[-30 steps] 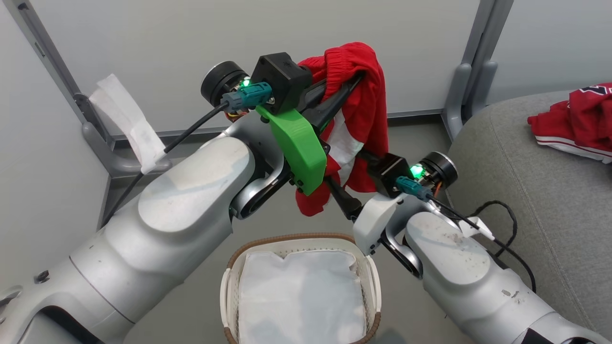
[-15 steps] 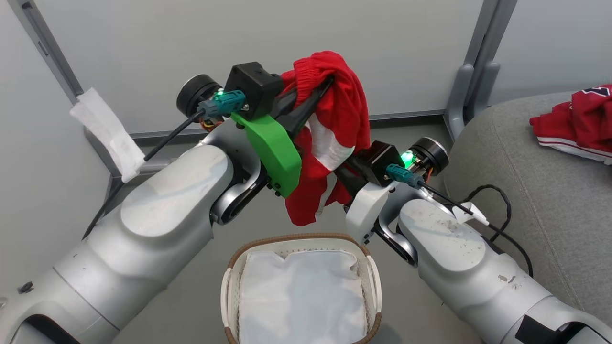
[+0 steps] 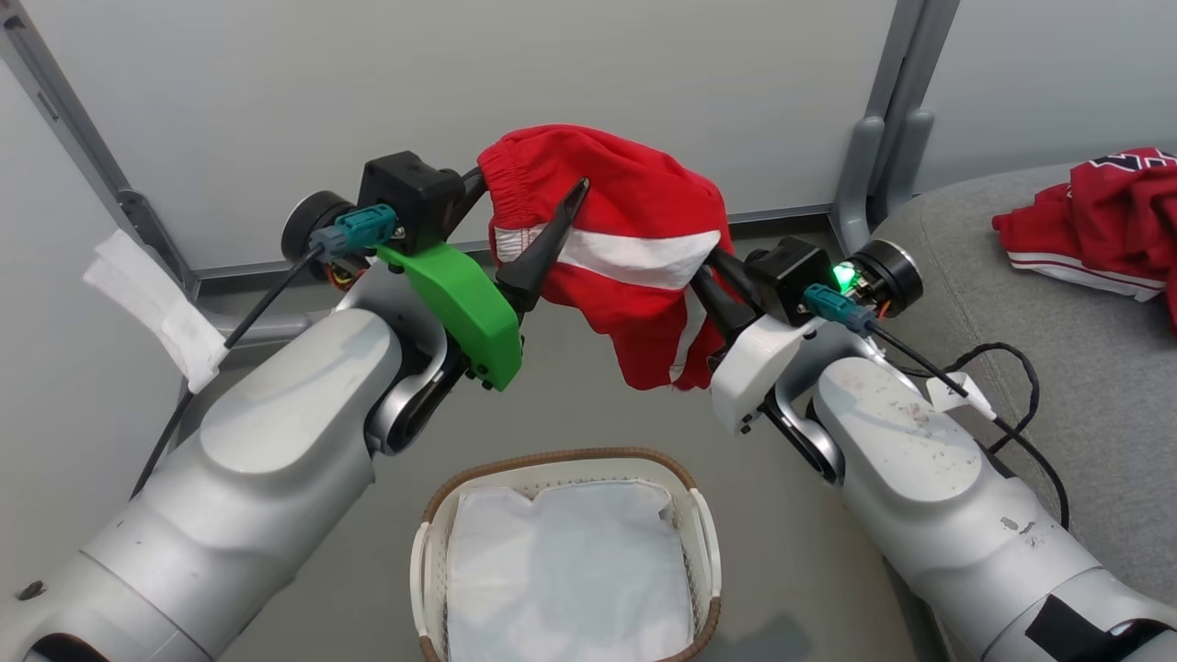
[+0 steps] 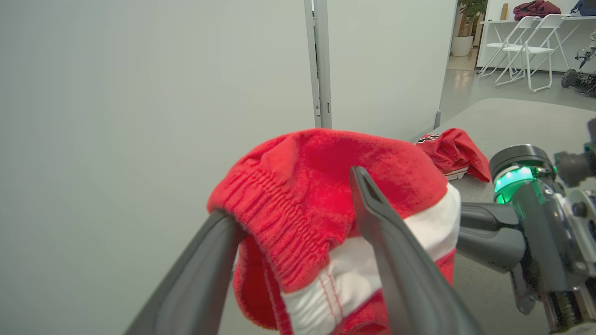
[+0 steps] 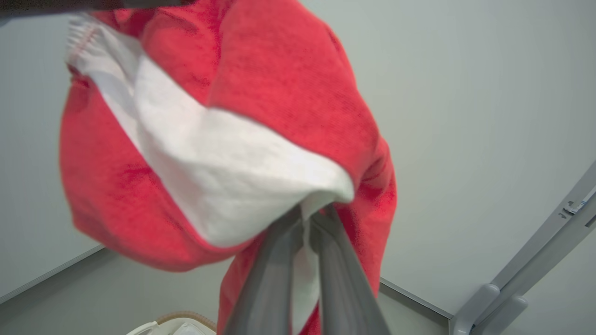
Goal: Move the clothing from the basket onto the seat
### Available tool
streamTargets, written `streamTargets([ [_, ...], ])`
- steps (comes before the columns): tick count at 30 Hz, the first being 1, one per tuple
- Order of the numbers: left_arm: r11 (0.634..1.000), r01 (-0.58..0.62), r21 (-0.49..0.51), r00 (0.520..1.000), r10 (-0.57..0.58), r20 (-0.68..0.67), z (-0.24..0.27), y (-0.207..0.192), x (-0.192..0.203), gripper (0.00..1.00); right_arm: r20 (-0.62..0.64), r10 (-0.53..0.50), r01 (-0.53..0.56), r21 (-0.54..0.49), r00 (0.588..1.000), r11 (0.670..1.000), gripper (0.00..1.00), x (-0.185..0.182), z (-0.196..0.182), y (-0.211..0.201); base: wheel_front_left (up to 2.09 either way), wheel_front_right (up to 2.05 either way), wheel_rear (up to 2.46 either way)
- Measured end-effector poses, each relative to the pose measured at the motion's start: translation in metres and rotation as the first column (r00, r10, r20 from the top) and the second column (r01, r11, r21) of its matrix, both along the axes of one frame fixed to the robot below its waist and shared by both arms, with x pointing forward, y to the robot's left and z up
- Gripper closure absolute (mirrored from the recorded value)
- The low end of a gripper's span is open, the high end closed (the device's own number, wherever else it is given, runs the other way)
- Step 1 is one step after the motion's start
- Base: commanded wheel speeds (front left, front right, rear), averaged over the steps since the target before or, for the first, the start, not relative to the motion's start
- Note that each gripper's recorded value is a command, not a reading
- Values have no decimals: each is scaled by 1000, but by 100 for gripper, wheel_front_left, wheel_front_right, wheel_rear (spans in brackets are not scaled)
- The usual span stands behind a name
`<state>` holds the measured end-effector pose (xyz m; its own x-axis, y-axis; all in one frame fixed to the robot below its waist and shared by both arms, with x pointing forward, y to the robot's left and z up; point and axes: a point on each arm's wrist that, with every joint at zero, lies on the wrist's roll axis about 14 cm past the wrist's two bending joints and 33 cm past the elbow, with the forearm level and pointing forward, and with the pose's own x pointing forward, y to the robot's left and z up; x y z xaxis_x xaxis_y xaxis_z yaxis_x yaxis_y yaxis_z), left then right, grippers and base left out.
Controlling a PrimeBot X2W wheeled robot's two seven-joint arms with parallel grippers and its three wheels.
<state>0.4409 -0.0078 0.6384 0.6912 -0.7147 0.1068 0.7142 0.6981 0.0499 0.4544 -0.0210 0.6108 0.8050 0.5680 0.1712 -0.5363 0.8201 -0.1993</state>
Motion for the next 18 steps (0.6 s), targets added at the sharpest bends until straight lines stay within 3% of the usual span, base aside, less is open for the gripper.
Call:
streamTargets([
  [11,999,21,-44,998,-23,-53,-32,-12,-9,0,7,-133,133,15,991,991,100,10,0,-51,0,0,0],
  [18,997,61,-48,992,-66,-112,-65,-34,-22,0,2,-253,253,13,967,967,100,9,-5,-102,0,0,0],
])
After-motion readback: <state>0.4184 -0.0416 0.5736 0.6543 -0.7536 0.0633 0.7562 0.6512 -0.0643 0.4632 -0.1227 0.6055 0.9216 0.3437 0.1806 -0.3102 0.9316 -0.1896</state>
